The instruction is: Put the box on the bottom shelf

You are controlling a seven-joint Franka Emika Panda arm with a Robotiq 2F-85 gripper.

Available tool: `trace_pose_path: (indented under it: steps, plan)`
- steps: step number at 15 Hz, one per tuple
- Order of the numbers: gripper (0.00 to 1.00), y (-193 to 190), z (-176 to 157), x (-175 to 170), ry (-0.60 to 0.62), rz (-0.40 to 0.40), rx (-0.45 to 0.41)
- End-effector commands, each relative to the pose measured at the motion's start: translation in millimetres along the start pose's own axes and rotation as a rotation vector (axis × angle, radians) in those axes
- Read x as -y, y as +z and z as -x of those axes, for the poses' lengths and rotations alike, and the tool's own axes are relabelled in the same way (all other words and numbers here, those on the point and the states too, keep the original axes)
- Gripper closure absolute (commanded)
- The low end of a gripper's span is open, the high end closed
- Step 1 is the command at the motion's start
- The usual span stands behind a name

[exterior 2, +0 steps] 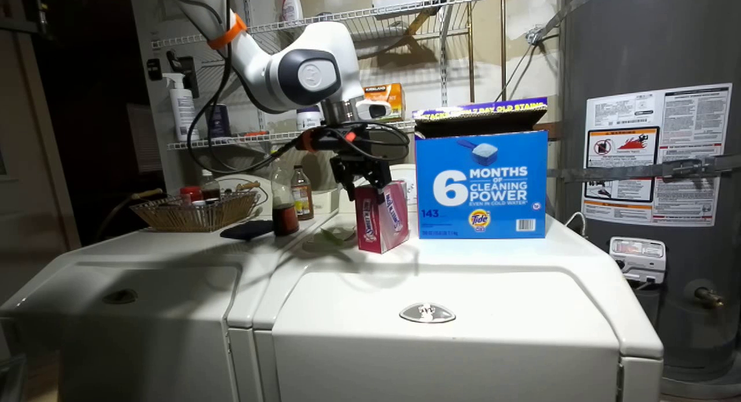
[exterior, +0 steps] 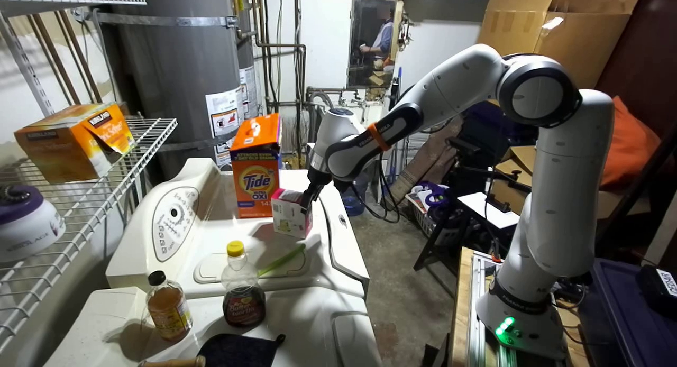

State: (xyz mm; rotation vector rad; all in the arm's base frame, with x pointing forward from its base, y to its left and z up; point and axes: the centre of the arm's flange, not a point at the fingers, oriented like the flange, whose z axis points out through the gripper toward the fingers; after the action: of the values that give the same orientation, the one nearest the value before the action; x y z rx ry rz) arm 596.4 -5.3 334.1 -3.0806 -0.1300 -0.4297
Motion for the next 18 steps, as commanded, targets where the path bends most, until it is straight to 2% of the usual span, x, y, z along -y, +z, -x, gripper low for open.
trace_pose_path:
  steps: [1, 2, 5, 7, 10, 12, 13, 16, 18]
  plan:
    - [0.11, 8.5, -12.9, -3.1, -0.022, 0.0, -0.028]
    - [0.1, 9.5, -13.9, -3.1, -0.023, 0.0, -0.032]
    - [0.33, 11.9, -14.2, -1.9, -0.02, 0.002, -0.019]
    - [0.34, 11.7, -13.3, -0.4, -0.018, 0.004, -0.011]
    - [0.5, 9.3, -12.3, 1.4, -0.019, 0.01, -0.011]
    - [0.5, 6.4, -11.0, 3.2, -0.021, 0.016, -0.011]
    - [0.45, 5.1, -10.7, 4.1, -0.024, 0.018, -0.013]
    - [0.46, 3.1, -10.1, 6.6, -0.033, 0.022, -0.014]
    - [0.4, 4.1, -9.9, 6.8, -0.036, 0.027, -0.012]
